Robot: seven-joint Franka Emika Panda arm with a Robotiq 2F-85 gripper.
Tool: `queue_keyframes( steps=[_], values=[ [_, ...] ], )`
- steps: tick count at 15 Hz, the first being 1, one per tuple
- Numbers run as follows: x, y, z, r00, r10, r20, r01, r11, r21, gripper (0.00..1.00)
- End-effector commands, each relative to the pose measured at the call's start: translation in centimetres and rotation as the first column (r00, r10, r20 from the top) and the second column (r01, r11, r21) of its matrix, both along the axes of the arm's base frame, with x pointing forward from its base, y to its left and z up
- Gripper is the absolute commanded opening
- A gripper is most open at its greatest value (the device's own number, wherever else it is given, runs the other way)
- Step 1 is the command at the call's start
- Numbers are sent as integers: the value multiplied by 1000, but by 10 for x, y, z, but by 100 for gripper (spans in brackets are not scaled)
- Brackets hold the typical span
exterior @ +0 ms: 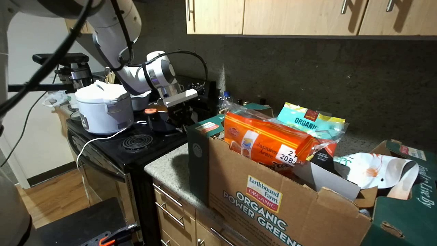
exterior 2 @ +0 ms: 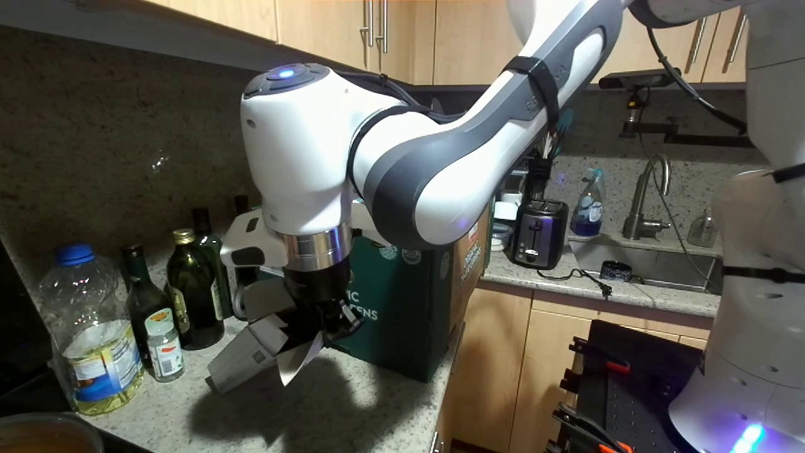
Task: Lay the box on its side
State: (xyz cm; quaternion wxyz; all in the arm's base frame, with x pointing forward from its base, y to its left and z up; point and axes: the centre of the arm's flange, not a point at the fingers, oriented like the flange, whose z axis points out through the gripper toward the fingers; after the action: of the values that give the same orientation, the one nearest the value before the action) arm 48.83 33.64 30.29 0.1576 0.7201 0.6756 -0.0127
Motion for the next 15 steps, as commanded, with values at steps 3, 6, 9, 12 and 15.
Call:
queue_keyframes(
  steps=[3, 6, 9, 12, 15],
  values=[
    [1, -17, -17, 997, 29, -74, -28, 999, 24, 0],
    [10, -18, -32, 994, 48, -93, -46, 999, 25, 0],
    [19, -20, -49, 992, 62, -107, -59, 998, 32, 0],
    [26, -22, -61, 991, 61, -120, -57, 998, 33, 0],
    [31, -21, -67, 989, 61, -133, -58, 998, 26, 2]
  ],
)
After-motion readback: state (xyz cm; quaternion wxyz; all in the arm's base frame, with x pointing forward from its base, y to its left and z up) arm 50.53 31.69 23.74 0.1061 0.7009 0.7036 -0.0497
